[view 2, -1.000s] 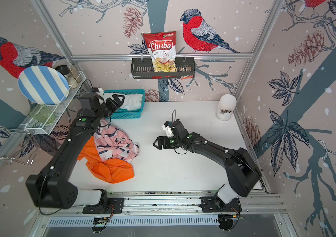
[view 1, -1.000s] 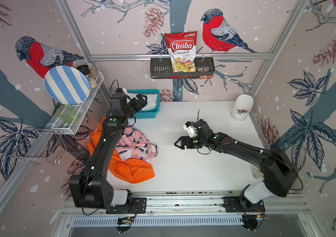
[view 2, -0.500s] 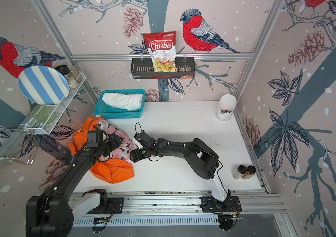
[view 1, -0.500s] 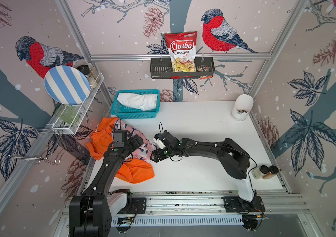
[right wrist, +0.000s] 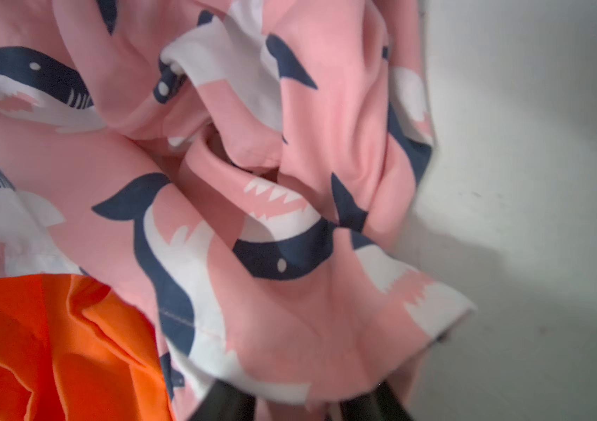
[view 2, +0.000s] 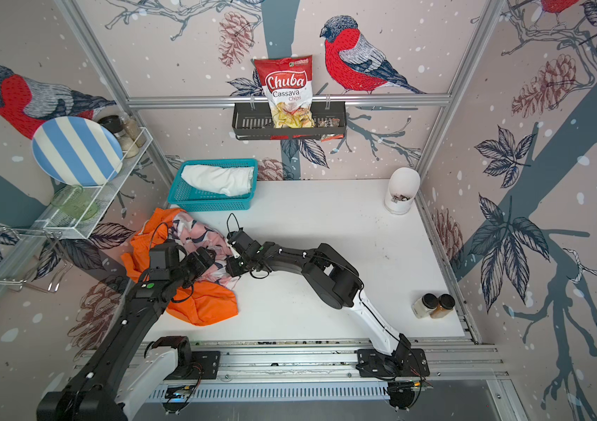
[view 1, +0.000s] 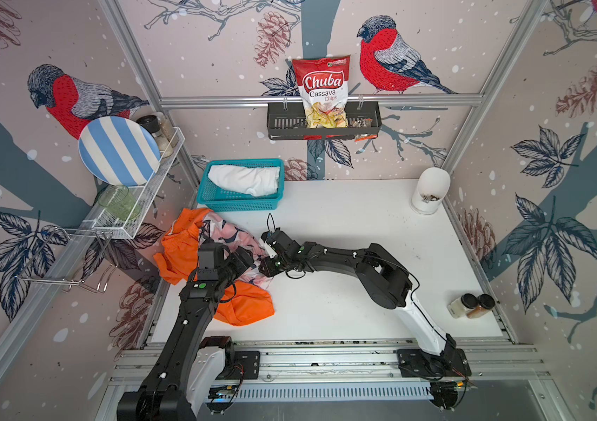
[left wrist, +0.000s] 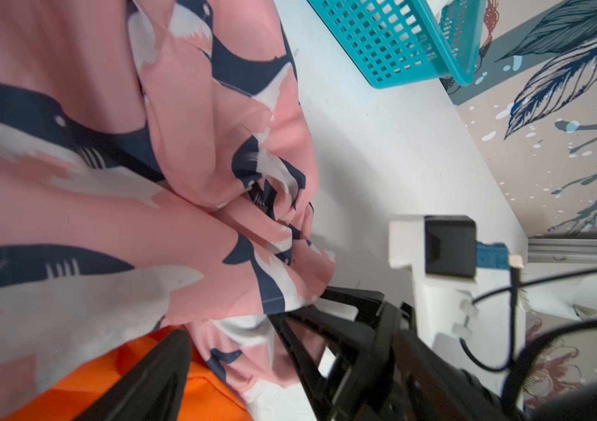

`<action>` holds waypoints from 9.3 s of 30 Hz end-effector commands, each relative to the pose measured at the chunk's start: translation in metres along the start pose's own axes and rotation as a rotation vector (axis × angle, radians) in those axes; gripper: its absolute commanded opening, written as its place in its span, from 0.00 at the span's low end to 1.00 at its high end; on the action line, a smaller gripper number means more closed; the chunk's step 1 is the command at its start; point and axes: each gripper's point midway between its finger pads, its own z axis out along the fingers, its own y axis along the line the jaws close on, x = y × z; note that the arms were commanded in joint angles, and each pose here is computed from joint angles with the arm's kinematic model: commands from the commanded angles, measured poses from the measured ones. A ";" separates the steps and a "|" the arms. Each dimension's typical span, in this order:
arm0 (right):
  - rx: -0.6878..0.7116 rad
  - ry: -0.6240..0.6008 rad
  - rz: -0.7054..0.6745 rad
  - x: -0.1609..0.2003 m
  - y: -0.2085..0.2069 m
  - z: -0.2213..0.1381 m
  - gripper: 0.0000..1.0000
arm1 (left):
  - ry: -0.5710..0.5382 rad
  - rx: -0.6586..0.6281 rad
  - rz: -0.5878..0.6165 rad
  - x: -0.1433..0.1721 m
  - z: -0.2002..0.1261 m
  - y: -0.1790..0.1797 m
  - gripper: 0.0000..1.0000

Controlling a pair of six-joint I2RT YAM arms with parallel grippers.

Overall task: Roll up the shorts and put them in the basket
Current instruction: Move the shorts from the center of the board, then flatten out the shorts at the center of the board.

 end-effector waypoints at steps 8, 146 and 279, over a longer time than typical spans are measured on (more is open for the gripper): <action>0.081 -0.150 0.115 -0.042 -0.051 -0.094 0.00 | 0.061 -0.019 -0.031 0.026 0.009 0.019 0.90; 0.382 -0.057 0.458 0.143 -0.185 -0.244 0.67 | 0.248 0.208 0.297 0.024 0.052 -0.129 0.00; -0.267 -0.820 0.959 0.051 -0.242 -0.297 0.78 | 0.266 -0.133 0.010 -0.027 0.146 0.019 0.00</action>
